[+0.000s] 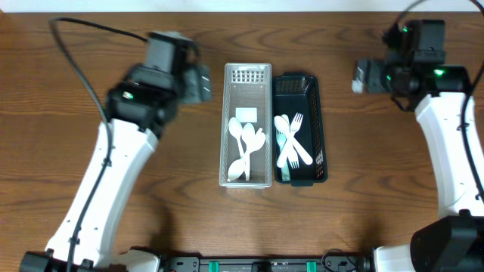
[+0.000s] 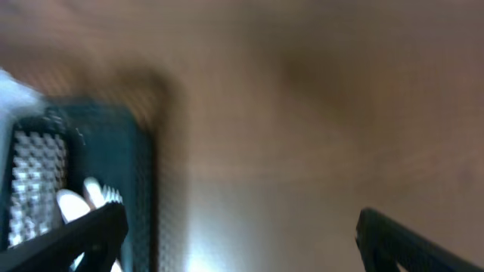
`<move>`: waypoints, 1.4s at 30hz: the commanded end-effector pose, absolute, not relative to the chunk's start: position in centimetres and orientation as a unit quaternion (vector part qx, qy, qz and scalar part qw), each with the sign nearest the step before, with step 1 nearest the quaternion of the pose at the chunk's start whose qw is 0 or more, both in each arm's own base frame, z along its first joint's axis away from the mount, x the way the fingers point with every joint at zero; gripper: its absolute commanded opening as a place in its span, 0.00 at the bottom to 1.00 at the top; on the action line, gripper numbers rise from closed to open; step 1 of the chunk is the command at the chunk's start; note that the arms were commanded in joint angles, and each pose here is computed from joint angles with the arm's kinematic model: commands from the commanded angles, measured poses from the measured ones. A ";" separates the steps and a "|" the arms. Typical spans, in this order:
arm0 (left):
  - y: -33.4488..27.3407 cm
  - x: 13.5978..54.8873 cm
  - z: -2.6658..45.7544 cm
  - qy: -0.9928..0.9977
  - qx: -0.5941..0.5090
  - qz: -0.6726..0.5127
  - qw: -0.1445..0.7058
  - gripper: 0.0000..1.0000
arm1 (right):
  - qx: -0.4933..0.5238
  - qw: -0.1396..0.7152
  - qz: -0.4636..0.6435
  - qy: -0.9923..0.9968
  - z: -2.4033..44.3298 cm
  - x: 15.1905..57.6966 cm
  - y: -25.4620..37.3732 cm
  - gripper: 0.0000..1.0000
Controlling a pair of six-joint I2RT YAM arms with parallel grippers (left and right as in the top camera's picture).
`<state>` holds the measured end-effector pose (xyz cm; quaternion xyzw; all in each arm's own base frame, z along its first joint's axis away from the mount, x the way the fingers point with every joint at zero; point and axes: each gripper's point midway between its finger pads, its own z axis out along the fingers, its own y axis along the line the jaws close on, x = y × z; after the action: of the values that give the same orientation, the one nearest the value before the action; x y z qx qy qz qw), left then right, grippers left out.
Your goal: Pack container
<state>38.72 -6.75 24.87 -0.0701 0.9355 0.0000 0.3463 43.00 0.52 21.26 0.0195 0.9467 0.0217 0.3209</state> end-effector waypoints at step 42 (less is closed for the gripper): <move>3.6 20.7 18.8 0.809 -0.177 0.018 0.560 0.98 | 0.045 0.485 -0.010 0.873 15.9 24.5 -0.8 0.99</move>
<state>21.01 3.32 19.16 -0.1804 0.8110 0.0079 0.5564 25.34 -0.62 16.93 0.0354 0.8770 -0.0095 0.4791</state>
